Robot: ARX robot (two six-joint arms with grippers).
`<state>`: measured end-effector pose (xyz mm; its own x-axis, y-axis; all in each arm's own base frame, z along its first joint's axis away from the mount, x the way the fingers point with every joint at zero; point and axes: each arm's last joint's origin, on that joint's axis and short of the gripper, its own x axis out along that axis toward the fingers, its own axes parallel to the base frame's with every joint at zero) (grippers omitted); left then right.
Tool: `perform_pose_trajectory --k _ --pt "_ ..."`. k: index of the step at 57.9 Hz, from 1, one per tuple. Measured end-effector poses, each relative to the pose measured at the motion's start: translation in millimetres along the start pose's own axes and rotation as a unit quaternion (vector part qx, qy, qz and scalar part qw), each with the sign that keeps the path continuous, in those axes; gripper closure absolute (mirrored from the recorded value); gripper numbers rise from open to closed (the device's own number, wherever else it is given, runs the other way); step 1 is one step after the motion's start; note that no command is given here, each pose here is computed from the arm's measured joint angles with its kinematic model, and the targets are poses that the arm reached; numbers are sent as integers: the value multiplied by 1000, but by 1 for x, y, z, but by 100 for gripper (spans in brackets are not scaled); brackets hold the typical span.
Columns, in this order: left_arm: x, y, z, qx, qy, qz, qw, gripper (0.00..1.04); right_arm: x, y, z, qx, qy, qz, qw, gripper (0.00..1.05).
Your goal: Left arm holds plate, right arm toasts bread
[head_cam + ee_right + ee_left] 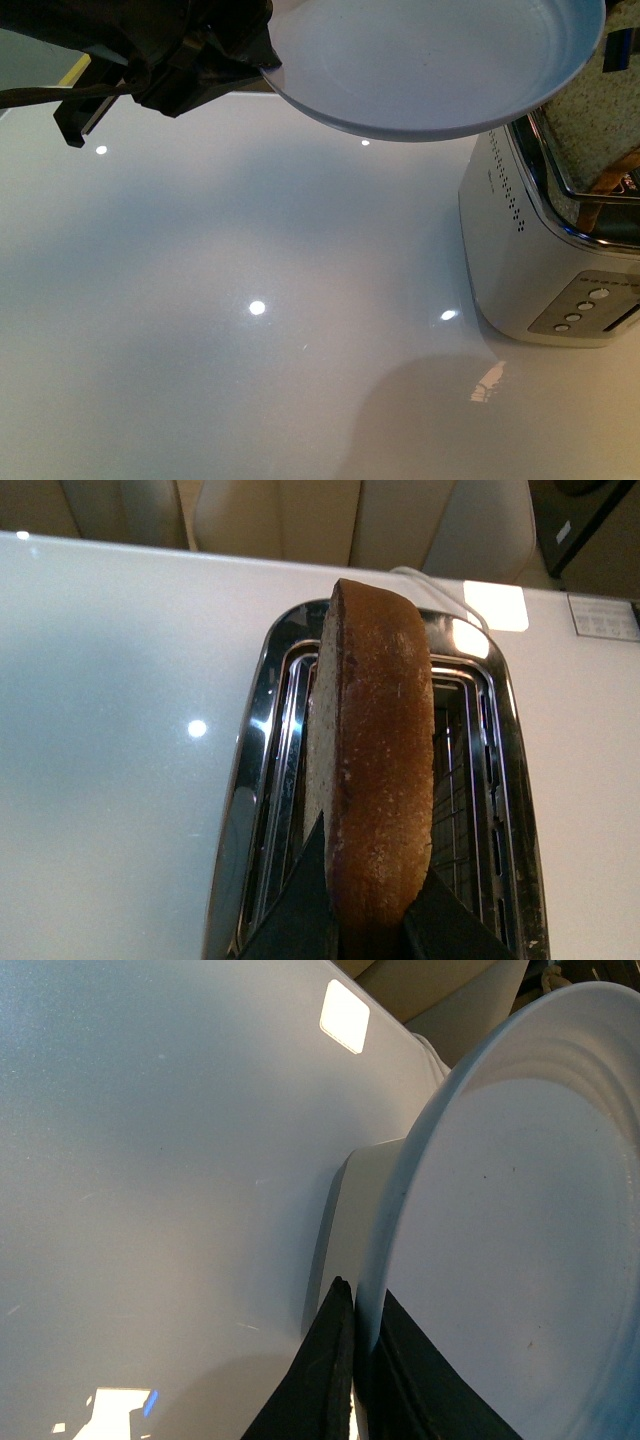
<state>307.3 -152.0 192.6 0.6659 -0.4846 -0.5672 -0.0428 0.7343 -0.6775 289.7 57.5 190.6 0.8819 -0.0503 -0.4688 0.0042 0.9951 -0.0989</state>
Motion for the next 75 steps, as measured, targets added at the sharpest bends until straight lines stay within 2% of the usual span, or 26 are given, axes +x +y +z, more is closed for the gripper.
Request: perform_pose_trajectory --k 12,18,28,46,65,68,75 --pt "0 0 0 0 -3 3 1000 102 15 0 -5 11 28 -5 1000 101" --pt "0 0 0 0 -1 1 1000 102 28 1 -15 9 53 -13 998 101" --pt "0 0 0 0 0 0 1000 102 36 0 -23 12 60 -15 998 101" --pt "0 0 0 -1 0 0 1000 102 28 -6 -38 19 65 -8 998 56" --pt "0 0 0 -1 0 0 1000 102 -25 -26 -12 74 -37 -2 997 10" --pt "0 0 0 -1 0 0 1000 102 -35 -29 -10 81 -56 -3 995 7" --pt "0 0 0 -1 0 0 1000 102 -60 -36 -10 93 -110 -12 990 9"
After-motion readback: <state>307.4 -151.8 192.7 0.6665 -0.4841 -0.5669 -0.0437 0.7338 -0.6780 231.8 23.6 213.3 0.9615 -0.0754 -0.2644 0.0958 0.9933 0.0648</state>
